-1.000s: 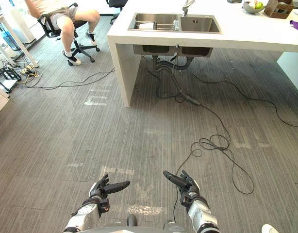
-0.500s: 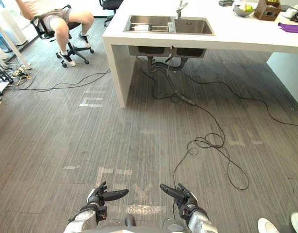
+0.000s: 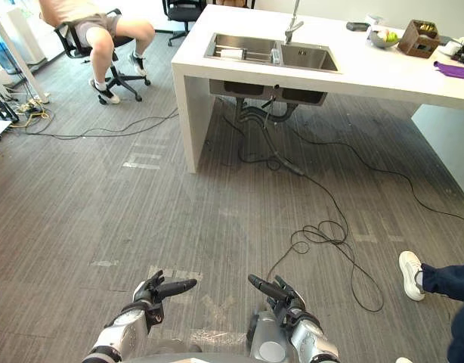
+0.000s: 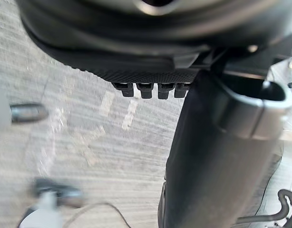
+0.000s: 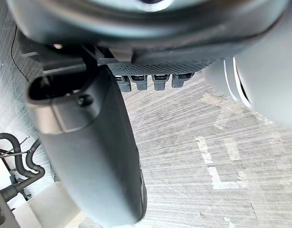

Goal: Walk over to the sink, pick up the cup, carry it to the dishwasher, place the cup inside the dishwasher, then close the dishwasher door

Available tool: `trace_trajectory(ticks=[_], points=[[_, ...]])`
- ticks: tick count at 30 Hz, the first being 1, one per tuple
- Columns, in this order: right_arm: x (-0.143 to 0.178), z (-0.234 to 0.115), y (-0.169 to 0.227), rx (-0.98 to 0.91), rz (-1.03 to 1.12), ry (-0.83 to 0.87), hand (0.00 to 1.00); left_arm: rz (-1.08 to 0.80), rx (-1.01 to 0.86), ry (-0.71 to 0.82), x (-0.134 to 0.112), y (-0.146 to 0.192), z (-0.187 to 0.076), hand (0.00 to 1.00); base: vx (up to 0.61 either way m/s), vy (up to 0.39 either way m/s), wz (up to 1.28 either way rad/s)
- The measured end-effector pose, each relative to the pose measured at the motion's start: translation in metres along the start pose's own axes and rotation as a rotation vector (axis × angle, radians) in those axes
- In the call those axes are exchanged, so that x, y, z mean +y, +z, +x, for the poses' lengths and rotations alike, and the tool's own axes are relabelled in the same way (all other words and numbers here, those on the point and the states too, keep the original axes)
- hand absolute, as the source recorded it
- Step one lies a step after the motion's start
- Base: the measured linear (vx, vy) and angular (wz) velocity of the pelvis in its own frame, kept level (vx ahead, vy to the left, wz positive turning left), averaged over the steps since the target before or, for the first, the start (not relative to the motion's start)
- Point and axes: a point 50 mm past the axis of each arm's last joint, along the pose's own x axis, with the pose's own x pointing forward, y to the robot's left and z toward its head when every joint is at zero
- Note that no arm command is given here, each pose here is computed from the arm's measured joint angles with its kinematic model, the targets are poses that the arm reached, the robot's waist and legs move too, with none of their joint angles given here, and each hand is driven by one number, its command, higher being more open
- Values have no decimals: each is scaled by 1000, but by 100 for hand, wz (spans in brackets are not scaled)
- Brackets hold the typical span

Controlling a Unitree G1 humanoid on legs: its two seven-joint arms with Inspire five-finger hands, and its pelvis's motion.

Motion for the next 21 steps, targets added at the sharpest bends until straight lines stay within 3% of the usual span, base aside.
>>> trace_trajectory(ticks=[8,12,15,18,21], points=[[-40,-9,13,0,-49,-75,100,-35,132,71,2,-41,-3,100,523,-295,26],[-55,-12,5,55,-68,-115,100,-79,43,31,-6,-24,-2,100,537,-171,13],[-42,-4,24,7,-70,-71,100,-108,-99,-21,-18,4,-5,100,411,-59,-46],[-28,2,33,-23,-41,-36,100,-128,-162,-33,-25,14,-10,100,342,57,-51],[-41,-3,16,24,-21,-61,100,-125,-168,-62,-37,10,-13,100,369,198,-26]])
